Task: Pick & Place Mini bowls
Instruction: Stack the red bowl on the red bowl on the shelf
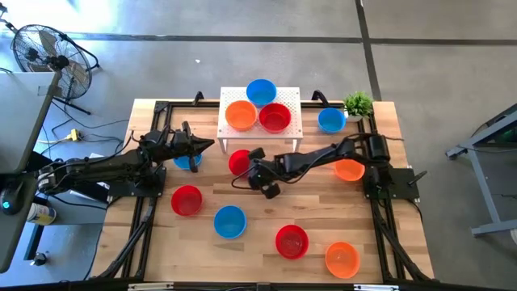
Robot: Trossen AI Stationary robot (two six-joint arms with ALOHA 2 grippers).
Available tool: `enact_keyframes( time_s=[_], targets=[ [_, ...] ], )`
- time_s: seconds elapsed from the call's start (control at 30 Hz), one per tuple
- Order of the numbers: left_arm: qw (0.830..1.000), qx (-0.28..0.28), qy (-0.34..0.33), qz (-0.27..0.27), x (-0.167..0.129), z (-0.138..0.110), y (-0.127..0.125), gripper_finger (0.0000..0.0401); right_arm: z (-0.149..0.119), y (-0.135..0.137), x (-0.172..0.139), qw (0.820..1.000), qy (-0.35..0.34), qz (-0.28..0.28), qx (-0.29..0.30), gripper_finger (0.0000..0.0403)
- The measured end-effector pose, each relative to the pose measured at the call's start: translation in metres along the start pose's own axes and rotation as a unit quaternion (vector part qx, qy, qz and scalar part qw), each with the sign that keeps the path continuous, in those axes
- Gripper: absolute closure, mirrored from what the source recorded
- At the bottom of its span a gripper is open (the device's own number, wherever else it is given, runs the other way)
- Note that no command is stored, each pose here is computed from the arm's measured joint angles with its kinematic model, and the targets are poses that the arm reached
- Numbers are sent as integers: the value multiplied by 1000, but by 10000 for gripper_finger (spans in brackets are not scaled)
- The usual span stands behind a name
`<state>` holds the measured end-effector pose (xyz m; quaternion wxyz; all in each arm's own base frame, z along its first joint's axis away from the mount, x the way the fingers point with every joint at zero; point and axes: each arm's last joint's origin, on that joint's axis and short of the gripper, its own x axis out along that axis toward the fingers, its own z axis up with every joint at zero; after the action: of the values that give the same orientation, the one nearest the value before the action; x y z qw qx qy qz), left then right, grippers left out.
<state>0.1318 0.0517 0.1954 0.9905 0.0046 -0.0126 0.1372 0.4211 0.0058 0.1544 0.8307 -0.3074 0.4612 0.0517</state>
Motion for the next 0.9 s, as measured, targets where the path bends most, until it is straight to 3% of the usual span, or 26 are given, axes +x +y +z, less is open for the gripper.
enact_keyframes(
  time_s=[0.33,0.47,0.67,0.77,0.9],
  targets=[
    [1000,-1,9,1,0,-2,0,400,-5,-1,4,1000,14,8,11,394],
    [1000,-1,9,0,0,-2,0,400,-5,8,-9,997,33,47,48,394],
    [1000,-5,9,-9,0,-2,-1,400,-7,31,-50,978,107,132,121,398],
    [1000,-5,9,-10,0,-2,-1,400,-10,41,-68,963,152,150,167,397],
    [1000,-5,9,-10,0,-2,-1,400,-20,56,-69,949,193,148,201,400]
  ],
)
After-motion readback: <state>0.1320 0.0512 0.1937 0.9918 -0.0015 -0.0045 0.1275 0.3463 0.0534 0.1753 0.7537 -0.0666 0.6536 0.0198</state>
